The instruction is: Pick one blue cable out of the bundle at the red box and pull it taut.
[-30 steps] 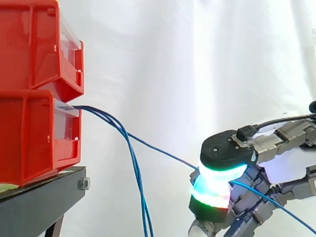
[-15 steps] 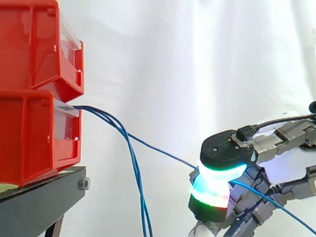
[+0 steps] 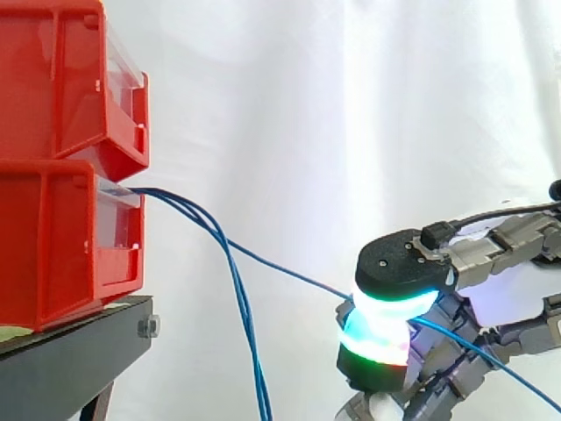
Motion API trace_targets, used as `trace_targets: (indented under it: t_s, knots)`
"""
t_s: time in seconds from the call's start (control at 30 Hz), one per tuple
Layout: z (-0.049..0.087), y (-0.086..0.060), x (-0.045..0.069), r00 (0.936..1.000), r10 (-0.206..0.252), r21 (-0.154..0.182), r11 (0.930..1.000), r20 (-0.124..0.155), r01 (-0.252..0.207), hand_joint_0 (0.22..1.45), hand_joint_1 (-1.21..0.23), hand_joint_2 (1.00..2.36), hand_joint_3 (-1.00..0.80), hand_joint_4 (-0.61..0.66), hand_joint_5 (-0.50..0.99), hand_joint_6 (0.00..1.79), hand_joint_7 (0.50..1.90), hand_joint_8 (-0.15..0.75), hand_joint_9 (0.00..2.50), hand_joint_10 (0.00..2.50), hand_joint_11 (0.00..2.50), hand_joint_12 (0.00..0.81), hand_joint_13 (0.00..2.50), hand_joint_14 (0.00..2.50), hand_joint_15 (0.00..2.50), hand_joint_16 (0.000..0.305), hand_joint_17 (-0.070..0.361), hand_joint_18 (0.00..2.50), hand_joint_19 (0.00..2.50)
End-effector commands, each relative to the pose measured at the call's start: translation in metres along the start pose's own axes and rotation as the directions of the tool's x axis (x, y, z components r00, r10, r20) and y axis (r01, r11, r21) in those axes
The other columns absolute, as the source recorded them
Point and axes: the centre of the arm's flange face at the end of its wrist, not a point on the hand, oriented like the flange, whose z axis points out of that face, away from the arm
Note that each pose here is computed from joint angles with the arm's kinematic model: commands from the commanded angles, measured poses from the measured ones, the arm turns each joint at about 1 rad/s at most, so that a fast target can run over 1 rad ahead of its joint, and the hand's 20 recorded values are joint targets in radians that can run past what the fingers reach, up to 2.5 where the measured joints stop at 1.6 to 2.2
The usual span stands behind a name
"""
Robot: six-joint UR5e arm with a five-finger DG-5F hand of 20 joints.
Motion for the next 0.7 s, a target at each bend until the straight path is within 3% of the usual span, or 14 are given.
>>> trace_targets:
  t_s: [0.0, 0.07, 0.67]
  knots:
    - [0.0, 0.0001, 0.0, 1.0, 0.0, 0.0, 1.0, 0.0, 0.0, 0.6, -0.82, 1.03, -0.13, 0.2, -0.14, 0.83, 1.36, 0.362, 1.07, 0.02, 1.08, 0.431, 0.41, 0.0, 0.06, 0.063, 0.141, 0.49, 0.19]
    - [0.0, 0.0001, 0.0, 1.0, 0.0, 0.0, 1.0, 0.0, 0.0, 0.6, -0.82, 1.03, -0.13, 0.21, -0.14, 0.83, 1.37, 0.356, 1.11, 0.02, 1.19, 0.432, 0.42, 0.0, 0.08, 0.063, 0.141, 0.49, 0.2]
    - [-0.0001, -0.0006, 0.0001, 1.0, 0.0, 0.001, 1.0, 0.0, 0.0, 0.61, -0.82, 1.03, -0.14, 0.21, -0.14, 0.84, 1.35, 0.357, 1.16, 0.02, 1.29, 0.437, 0.46, 0.0, 0.1, 0.063, 0.142, 0.5, 0.2]
